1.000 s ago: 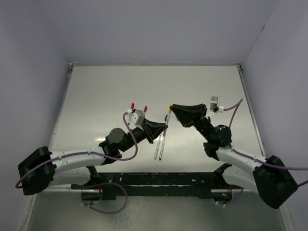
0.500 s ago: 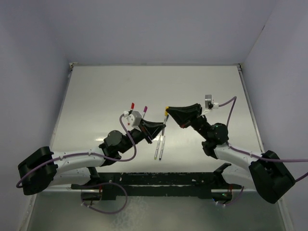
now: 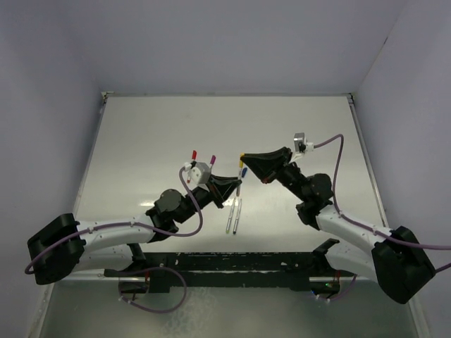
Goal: Insert the pens into the pen caps
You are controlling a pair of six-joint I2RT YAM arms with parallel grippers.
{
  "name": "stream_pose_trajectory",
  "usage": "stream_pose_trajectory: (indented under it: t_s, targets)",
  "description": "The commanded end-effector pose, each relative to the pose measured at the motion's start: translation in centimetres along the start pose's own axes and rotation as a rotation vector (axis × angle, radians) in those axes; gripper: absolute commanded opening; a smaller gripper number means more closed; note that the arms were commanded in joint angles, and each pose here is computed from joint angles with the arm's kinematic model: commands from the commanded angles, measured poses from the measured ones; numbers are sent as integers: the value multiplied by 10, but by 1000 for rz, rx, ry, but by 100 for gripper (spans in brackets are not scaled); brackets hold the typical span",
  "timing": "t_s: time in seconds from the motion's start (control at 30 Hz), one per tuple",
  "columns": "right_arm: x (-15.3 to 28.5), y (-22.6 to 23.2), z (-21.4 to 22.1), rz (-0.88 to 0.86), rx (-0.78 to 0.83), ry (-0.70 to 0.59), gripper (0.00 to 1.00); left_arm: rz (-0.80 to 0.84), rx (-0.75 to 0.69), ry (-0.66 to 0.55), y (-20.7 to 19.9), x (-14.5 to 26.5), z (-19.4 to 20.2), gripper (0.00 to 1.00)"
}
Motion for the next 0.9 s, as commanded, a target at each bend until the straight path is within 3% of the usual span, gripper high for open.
stream_pose_trajectory:
  t_s: [0.0, 0.7, 0.87]
  targets:
    - [18, -31, 45, 151, 9, 250, 0, 86, -54, -344, -25, -12, -106, 0]
    - [45, -57, 110, 311, 57, 551, 0, 99, -88, -483, -20, -14, -164, 0]
    - [49, -56, 113, 321, 61, 561, 0, 74, -93, -471, -12, -13, -165, 0]
Point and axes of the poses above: each gripper's point midway between its finger pads, its own x axis back along the fingers, its own y axis along the line the jaws close on, z = x × y, the point moved 4 cm from there along x, back along the fingers, and after that the axes turned 3 degrees about -x, right-handed, at the moved point
